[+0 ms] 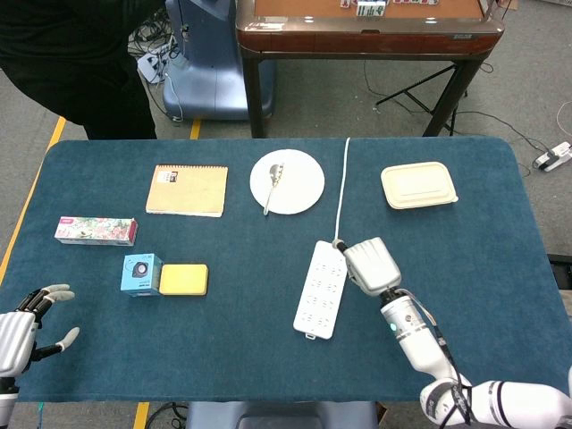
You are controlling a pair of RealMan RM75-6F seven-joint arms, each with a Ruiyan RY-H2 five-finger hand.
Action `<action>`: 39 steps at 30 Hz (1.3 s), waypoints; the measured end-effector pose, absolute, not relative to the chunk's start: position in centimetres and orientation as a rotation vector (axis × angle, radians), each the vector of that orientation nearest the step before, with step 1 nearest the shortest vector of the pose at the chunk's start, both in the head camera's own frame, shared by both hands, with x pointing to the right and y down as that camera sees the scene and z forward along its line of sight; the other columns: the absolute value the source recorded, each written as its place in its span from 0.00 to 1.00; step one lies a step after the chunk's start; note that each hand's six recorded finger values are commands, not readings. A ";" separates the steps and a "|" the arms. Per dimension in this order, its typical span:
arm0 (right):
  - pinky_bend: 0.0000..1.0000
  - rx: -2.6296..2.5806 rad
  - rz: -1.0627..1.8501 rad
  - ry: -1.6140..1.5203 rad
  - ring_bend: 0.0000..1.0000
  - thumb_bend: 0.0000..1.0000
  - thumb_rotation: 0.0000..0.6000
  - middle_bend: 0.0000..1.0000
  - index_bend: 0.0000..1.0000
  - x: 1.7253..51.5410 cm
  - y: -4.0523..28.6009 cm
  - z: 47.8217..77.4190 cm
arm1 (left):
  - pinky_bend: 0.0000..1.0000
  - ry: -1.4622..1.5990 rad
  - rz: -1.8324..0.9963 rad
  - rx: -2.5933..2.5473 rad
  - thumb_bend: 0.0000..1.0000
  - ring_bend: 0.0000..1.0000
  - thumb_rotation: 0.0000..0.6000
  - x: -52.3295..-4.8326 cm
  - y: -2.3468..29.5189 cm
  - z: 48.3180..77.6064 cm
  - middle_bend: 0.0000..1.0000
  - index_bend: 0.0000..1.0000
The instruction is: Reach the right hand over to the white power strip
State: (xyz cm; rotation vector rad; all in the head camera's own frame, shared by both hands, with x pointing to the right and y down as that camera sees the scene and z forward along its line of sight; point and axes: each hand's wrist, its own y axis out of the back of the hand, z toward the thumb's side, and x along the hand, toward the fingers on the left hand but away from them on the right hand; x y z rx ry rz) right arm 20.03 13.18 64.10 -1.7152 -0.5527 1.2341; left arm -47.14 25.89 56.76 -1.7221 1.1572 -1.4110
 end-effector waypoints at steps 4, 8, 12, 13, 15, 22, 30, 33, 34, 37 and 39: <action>0.86 -1.669 1.253 -0.564 0.74 0.65 1.00 0.58 0.31 22.3 13.4 62.3 | 0.59 1.154 -1.412 -1.716 0.23 0.26 1.00 -47.1 25.9 56.8 0.28 0.38; 0.75 -1.613 1.299 -0.569 0.61 0.58 1.00 0.48 0.31 25.5 14.2 60.6 | 0.59 1.150 -1.407 -1.712 0.23 0.26 1.00 -47.0 25.9 56.7 0.28 0.37; 0.66 -1.570 1.343 -0.595 0.51 0.54 1.00 0.42 0.31 28.7 15.3 58.9 | 0.59 1.143 -1.395 -1.711 0.23 0.26 1.00 -46.6 25.9 56.6 0.28 0.36; 0.65 -1.562 1.351 -0.604 0.50 0.53 1.00 0.41 0.31 29.5 15.6 58.6 | 0.59 1.142 -1.390 -1.711 0.23 0.26 1.00 -46.5 25.9 56.5 0.28 0.35; 0.62 -1.546 1.368 -0.628 0.48 0.52 1.00 0.40 0.31 31.0 16.4 57.7 | 0.59 1.140 -1.378 -1.712 0.23 0.26 1.00 -46.3 25.9 56.4 0.28 0.34; 0.56 -1.526 1.427 -0.737 0.45 0.51 1.00 0.38 0.31 35.5 19.7 55.8 | 0.59 1.145 -1.343 -1.712 0.23 0.26 1.00 -45.6 26.0 55.7 0.28 0.33; 0.54 -1.512 1.463 -0.835 0.43 0.51 1.00 0.37 0.31 39.1 22.0 54.4 | 0.59 1.145 -1.324 -1.711 0.23 0.26 1.00 -45.2 25.9 55.5 0.28 0.33; 0.53 -1.510 1.447 -0.853 0.43 0.51 1.00 0.37 0.31 39.4 21.9 53.9 | 0.59 1.131 -1.323 -1.721 0.23 0.26 1.00 -44.9 25.9 55.7 0.28 0.33; 0.53 -1.512 1.446 -0.858 0.43 0.51 1.00 0.37 0.31 39.5 21.9 53.8 | 0.59 1.126 -1.322 -1.725 0.23 0.26 1.00 -44.8 25.9 55.8 0.28 0.33; 0.53 -1.520 1.461 -0.871 0.43 0.52 1.00 0.37 0.31 40.2 22.0 53.5 | 0.59 1.110 -1.317 -1.738 0.23 0.26 1.00 -44.4 25.8 56.1 0.28 0.33; 0.53 -1.521 1.474 -0.879 0.43 0.52 1.00 0.37 0.31 40.6 22.0 53.4 | 0.59 1.099 -1.317 -1.744 0.23 0.26 1.00 -44.1 25.8 56.4 0.28 0.33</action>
